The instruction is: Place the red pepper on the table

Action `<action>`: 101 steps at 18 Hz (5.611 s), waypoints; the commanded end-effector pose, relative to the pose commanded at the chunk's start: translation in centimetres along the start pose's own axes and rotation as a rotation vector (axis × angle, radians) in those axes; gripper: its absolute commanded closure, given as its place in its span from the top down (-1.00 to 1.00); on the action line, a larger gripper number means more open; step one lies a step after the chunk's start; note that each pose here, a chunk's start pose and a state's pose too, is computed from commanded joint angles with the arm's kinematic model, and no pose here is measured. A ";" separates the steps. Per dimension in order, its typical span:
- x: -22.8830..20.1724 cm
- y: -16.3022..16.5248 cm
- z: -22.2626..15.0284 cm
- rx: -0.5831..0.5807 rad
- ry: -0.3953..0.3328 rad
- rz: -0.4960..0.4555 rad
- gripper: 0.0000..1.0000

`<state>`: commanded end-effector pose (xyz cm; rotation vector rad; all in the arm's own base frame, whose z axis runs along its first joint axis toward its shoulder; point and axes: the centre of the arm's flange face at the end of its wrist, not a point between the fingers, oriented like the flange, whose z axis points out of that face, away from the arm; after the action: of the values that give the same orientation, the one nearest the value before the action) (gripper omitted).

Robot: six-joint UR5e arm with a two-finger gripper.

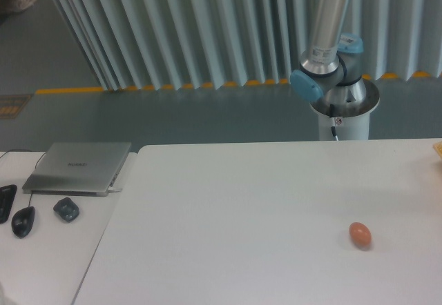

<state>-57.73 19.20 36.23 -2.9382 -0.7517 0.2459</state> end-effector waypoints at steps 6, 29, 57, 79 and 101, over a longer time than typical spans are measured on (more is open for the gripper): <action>-1.5 4.7 3.5 -0.032 0.078 0.027 1.00; -2.9 5.0 7.0 0.006 0.158 -0.007 -0.05; 16.7 -9.6 -5.4 -0.256 0.120 0.962 -0.03; 27.7 -16.7 0.0 0.019 0.110 0.967 1.00; 26.1 -15.9 -0.9 -0.126 -0.014 0.990 1.00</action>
<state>-42.41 45.63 35.87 -3.1467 0.7690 0.2802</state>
